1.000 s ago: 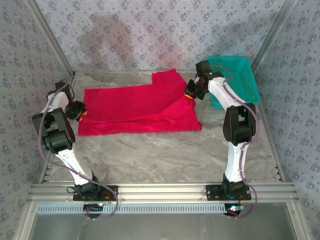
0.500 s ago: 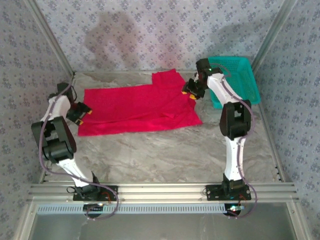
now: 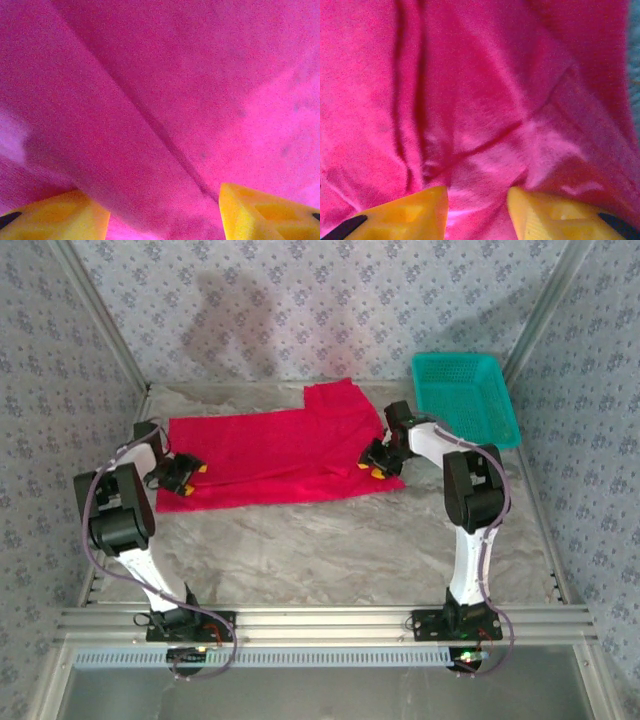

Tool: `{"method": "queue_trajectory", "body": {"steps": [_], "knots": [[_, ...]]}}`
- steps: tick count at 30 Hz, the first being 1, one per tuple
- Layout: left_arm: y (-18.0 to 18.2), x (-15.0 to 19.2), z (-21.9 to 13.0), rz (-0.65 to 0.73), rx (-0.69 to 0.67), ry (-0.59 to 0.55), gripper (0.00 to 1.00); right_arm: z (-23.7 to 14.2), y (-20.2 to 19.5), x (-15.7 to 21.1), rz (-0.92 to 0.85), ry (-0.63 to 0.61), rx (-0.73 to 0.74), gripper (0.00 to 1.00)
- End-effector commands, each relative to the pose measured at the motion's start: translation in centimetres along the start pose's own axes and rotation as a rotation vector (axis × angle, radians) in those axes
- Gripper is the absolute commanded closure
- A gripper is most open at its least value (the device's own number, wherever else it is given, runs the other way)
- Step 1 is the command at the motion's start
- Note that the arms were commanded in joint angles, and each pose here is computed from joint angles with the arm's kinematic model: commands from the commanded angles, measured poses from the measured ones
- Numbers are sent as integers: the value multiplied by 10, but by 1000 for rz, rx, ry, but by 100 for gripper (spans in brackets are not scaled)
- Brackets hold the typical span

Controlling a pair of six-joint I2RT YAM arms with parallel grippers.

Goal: Fold the inside-out t-shirt

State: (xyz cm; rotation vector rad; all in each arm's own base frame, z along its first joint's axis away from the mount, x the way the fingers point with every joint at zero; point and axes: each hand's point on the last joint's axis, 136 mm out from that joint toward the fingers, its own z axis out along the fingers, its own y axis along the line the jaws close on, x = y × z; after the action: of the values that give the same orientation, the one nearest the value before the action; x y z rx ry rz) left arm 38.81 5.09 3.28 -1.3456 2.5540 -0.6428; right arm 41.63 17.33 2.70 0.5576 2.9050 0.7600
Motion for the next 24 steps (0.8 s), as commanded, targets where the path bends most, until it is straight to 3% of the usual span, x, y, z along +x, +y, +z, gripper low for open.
{"method": "queue_trajectory", "body": {"steps": [1,8,14,19,24], "knots": [[34,-6,6,-93,-42,9,42,7,-40,13,57,0,138,57],[69,25,6,-137,-96,51,42,-9,-86,81,48,91,277,57],[67,50,-35,-83,-71,-5,41,-45,-111,119,-1,67,370,57],[32,43,-70,44,-57,-90,40,-68,-56,97,-97,-27,261,53],[5,34,-84,123,-55,-152,39,-56,-14,119,-219,20,260,46]]}}
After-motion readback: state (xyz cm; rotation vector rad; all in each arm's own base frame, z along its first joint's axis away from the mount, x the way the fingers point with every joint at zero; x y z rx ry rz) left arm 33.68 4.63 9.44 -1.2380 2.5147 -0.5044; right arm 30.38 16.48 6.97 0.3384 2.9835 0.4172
